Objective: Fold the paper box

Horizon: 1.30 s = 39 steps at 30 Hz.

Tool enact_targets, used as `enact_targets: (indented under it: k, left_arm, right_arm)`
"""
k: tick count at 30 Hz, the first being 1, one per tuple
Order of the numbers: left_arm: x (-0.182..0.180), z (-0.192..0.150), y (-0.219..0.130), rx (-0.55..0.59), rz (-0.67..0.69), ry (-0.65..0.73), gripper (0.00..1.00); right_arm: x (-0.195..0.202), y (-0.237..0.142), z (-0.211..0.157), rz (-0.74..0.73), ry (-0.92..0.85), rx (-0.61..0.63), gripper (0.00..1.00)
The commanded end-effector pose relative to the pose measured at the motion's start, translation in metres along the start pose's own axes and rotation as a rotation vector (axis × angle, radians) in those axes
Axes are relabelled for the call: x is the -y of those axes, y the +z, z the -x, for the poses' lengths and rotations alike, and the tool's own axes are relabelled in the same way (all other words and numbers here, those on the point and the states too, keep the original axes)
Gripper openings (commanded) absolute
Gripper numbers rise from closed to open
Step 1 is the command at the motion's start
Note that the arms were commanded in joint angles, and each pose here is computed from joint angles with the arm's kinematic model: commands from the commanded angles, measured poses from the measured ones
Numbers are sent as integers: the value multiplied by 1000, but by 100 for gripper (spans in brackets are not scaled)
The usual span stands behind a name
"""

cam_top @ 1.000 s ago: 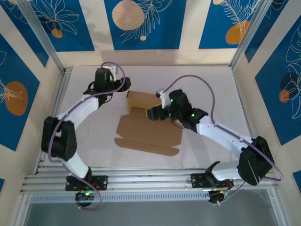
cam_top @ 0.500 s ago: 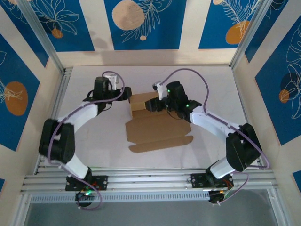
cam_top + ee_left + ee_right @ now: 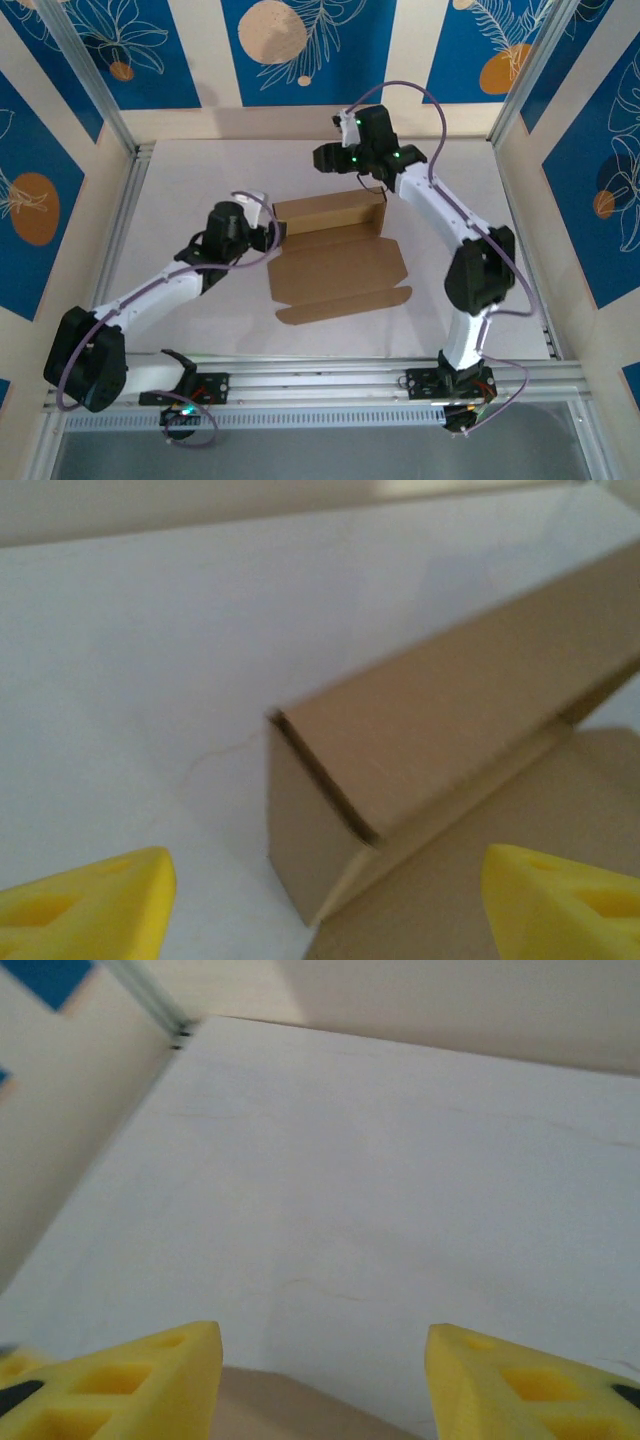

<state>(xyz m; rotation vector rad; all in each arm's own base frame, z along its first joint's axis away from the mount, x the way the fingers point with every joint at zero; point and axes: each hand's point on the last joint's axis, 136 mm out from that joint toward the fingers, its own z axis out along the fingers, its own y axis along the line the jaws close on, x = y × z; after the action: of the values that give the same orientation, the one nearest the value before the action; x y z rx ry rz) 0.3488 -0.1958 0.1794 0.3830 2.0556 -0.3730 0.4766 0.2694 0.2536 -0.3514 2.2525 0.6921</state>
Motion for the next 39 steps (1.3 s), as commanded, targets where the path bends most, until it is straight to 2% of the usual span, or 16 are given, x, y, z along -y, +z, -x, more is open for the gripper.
enact_targets:
  k: [1, 6, 10, 13, 20, 24, 26, 30, 32, 35, 37, 39]
  left_arm:
    - [-5, -17, 11, -34, 82, 94, 80]
    - [-11, -29, 36, -52, 133, 131, 76]
    - [-16, -16, 55, -12, 173, 215, 68]
    - [-12, -6, 72, 7, 152, 274, 58]
    - [-13, 11, 89, 157, 82, 241, 40]
    - [-11, 17, 102, 179, 6, 234, 28]
    - [-9, 23, 107, 197, -58, 234, 22]
    - [-8, 27, 116, 187, -171, 218, 19]
    - [-10, 28, 119, 185, -177, 215, 23]
    - [-13, 28, 121, 179, -167, 207, 45]
    - [-14, 26, 121, 169, -161, 194, 52]
    - [-17, 22, 118, 174, -142, 173, 54]
  right_arm:
    - [28, 15, -30, -64, 111, -165, 61]
    - [49, 34, -42, -78, 150, -226, 63]
    - [70, 38, -56, -133, 195, -263, 63]
    - [68, 35, -67, -126, 236, -287, 62]
    - [59, 17, -79, -98, 337, -297, 61]
    - [53, 12, -86, -32, 432, -316, 60]
    - [42, 10, -89, 61, 498, -329, 60]
    - [23, 6, -95, 200, 574, -350, 60]
    - [20, 4, -96, 210, 575, -351, 61]
    - [22, 5, -94, 220, 573, -339, 62]
    - [26, 7, -90, 241, 598, -341, 62]
    - [27, 8, -84, 272, 606, -334, 62]
